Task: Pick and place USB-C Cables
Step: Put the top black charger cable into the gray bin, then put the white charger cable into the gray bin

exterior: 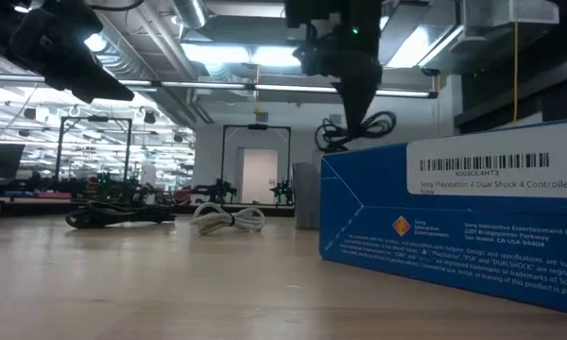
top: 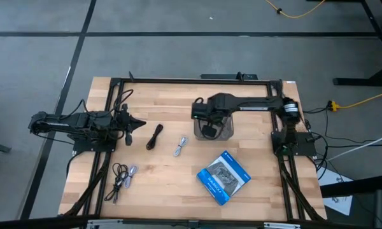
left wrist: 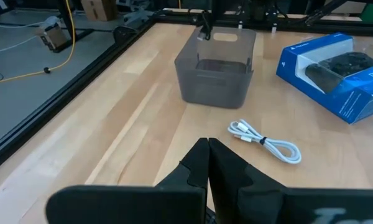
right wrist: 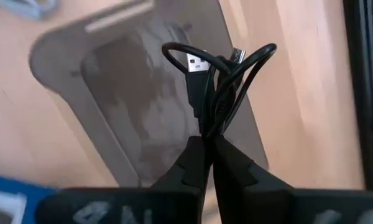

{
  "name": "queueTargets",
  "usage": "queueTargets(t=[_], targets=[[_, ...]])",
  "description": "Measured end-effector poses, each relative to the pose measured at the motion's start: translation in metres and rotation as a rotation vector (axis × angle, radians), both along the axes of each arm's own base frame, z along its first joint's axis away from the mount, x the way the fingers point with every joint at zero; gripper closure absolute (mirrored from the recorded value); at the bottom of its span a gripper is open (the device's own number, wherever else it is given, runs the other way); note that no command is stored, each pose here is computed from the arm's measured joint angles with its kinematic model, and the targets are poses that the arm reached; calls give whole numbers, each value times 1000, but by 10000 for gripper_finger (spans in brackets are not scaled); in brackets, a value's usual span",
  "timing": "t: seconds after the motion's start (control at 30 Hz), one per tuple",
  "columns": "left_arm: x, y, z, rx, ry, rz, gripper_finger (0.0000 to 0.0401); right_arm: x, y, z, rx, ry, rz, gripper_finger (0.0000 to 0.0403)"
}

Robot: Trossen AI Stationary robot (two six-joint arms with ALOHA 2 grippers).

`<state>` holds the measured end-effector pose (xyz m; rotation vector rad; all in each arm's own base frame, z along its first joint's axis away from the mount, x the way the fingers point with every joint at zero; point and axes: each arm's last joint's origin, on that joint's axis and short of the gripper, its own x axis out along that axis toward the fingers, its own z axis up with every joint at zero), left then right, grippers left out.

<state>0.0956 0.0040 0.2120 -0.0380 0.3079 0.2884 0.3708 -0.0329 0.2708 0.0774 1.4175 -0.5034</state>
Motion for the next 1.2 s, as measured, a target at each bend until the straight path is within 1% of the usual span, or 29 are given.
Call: queueTargets(t=[0.1, 0.17, 0.23, 0.37, 0.5, 0.53, 0.6, 0.63, 0.73, 0.77, 0.83, 0.9, 0.97, 1.07, 1.2], targets=[[0, 0, 0, 0, 1, 0, 401, -8, 1, -8, -4, -135, 9, 383], [0, 0, 0, 0, 2, 0, 401, -16, 2, -10, 42, -188, -14, 363], [0, 0, 0, -1, 2, 0, 401, -27, 3, -11, 74, -201, -60, 334], [0, 0, 0, -1, 2, 0, 401, -46, 3, -15, 74, -190, -110, 281], [0, 0, 0, -1, 2, 0, 401, -47, 2, -9, 53, -256, -112, 250], [0, 0, 0, -1, 2, 0, 401, -44, 2, -7, 47, -289, -98, 246], [0, 0, 0, -1, 2, 0, 401, -30, 1, -1, 49, -433, -22, 240], [0, 0, 0, -1, 2, 0, 401, -22, 2, 4, 67, -510, 35, 238], [0, 0, 0, -1, 2, 0, 401, 2, 9, 13, 127, -735, 258, 237], [0, 0, 0, -2, 2, 1, 401, 10, 13, 12, 141, -786, 327, 236], [0, 0, 0, -2, 2, 0, 401, 24, 19, 8, 157, -867, 427, 236], [0, 0, 0, -2, 1, 0, 401, 38, 23, -1, 156, -926, 467, 236], [0, 0, 0, -2, 2, 1, 401, 50, 24, -17, 158, -933, 473, 236], [0, 0, 0, -2, 2, 1, 401, 66, 23, -39, 174, -865, 464, 236], [0, 0, 0, -2, 2, 1, 401, 86, 23, -46, 194, -740, 473, 235]])
